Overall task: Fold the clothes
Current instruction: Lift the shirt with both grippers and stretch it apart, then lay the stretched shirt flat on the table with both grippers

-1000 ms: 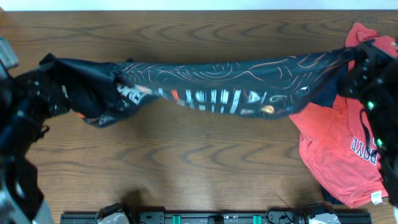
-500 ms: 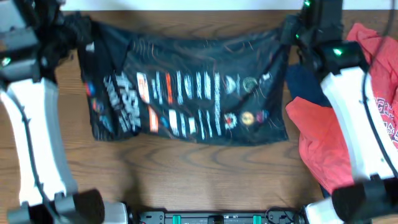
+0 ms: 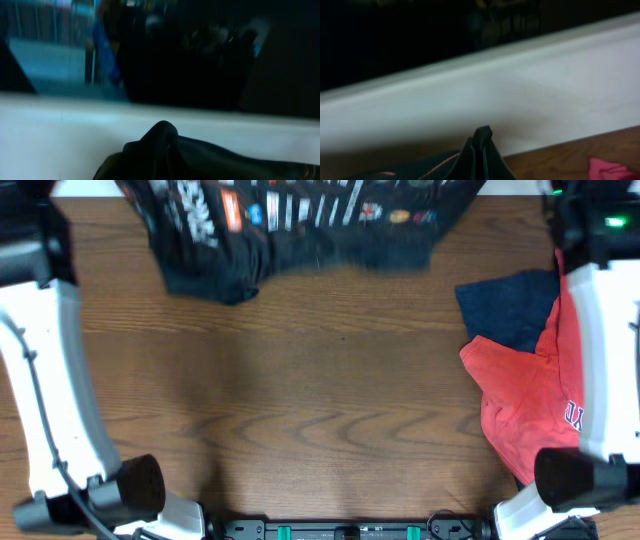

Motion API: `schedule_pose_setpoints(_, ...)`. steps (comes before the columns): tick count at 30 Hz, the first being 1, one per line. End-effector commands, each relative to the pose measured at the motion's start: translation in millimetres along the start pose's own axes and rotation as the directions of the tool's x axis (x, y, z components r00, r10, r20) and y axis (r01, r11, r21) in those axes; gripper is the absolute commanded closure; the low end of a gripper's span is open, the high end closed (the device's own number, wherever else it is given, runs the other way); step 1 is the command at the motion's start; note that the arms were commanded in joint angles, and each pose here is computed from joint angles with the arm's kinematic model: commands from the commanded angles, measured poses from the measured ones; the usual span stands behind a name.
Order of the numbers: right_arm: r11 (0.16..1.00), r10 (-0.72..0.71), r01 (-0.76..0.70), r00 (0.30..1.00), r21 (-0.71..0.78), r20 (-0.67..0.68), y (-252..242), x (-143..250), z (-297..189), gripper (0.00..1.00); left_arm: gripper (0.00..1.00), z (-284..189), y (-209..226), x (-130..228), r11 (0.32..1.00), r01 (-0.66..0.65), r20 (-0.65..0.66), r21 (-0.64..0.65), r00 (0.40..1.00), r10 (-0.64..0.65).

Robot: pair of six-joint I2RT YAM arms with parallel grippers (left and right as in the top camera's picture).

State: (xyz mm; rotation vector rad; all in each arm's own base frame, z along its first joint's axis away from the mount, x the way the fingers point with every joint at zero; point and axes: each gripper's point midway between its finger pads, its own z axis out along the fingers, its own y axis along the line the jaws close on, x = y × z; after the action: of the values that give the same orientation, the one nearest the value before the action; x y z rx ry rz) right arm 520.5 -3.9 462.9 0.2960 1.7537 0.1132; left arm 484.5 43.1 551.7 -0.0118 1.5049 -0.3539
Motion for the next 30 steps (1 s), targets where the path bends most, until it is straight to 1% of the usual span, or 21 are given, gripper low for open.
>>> schedule_pose_setpoints(1,0.997,0.012,-0.011,1.000,0.075,-0.017,-22.2,-10.4,-17.5,0.99,0.94,-25.1,-14.1,-20.8,0.999,0.024,-0.005,0.049,1.000,-0.024)
schedule_pose_setpoints(2,0.996,0.007,-0.002,0.998,0.091,-0.059,-25.6,-0.9,-19.4,0.99,0.94,-26.8,-15.4,-7.6,0.997,0.055,-0.062,0.055,0.997,-0.051)
schedule_pose_setpoints(3,0.994,-0.003,0.016,0.993,0.109,-0.119,-30.1,13.5,-21.3,0.99,0.94,-28.6,-12.6,9.2,0.995,0.095,-0.129,0.036,0.988,-0.089)
schedule_pose_setpoints(4,0.992,-0.006,0.028,0.984,0.122,-0.177,-33.7,27.6,-23.8,0.99,0.94,-32.6,-7.9,33.2,0.992,0.130,-0.219,0.001,0.967,-0.127)
schedule_pose_setpoints(5,0.989,-0.008,0.046,0.966,0.141,-0.260,-39.5,48.4,-28.1,0.99,0.94,-39.5,-4.3,59.8,0.988,0.148,-0.318,-0.033,0.936,-0.150)
schedule_pose_setpoints(6,0.986,-0.009,0.060,0.949,0.154,-0.314,-43.7,62.9,-30.2,0.99,0.94,-47.5,-1.2,84.7,0.986,0.157,-0.407,-0.063,0.898,-0.169)
schedule_pose_setpoints(8,0.978,-0.004,0.096,0.895,0.183,-0.446,-54.8,99.3,-39.4,0.99,0.94,-69.6,4.4,132.9,0.976,0.168,-0.570,-0.136,0.793,-0.216)
schedule_pose_setpoints(10,0.961,0.005,0.153,0.821,0.229,-0.571,-71.5,136.3,-51.9,0.99,0.94,-98.9,11.8,179.6,0.957,0.165,-0.706,-0.240,0.647,-0.288)
schedule_pose_setpoints(12,0.947,0.016,0.202,0.746,0.249,-0.666,-83.2,166.7,-64.1,0.99,0.94,-127.1,20.7,216.6,0.933,0.129,-0.789,-0.337,0.502,-0.355)
schedule_pose_setpoints(14,0.939,0.035,0.227,0.683,0.257,-0.730,-90.2,191.3,-72.7,0.99,0.94,-147.5,31.9,241.7,0.909,0.069,-0.824,-0.411,0.399,-0.402)
schedule_pose_setpoints(16,0.938,0.047,0.241,0.622,0.249,-0.781,-93.9,213.9,-79.4,0.99,0.94,-161.4,42.0,261.9,0.888,0.018,-0.837,-0.459,0.328,-0.439)
schedule_pose_setpoints(18,0.943,0.058,0.236,0.573,0.233,-0.818,-93.8,232.8,-83.8,0.99,0.94,-166.5,44.1,275.6,0.875,0.017,-0.836,-0.483,0.286,-0.467)
schedule_pose_setpoints(21,0.947,0.074,0.236,0.504,0.220,-0.860,-95.6,256.1,-92.0,0.99,0.94,-172.4,45.2,288.0,0.870,0.013,-0.842,-0.494,0.245,-0.481)
schedule_pose_setpoints(24,0.939,0.098,0.266,0.407,0.220,-0.908,-102.9,280.3,-110.0,0.99,0.94,-191.3,47.2,301.1,0.855,-0.033,-0.846,-0.518,0.166,-0.506)
schedule_pose_setpoints(27,0.923,0.156,0.296,0.296,0.246,-0.942,-112.3,307.5,-133.6,0.99,0.94,-217.8,42.3,317.4,0.839,-0.067,-0.841,-0.540,0.040,-0.539)
schedule_pose_setpoints(30,0.914,0.185,0.323,0.201,0.244,-0.962,-119.0,333.1,-151.4,0.99,0.94,-239.7,34.6,334.3,0.825,-0.075,-0.821,-0.561,-0.075,-0.565)
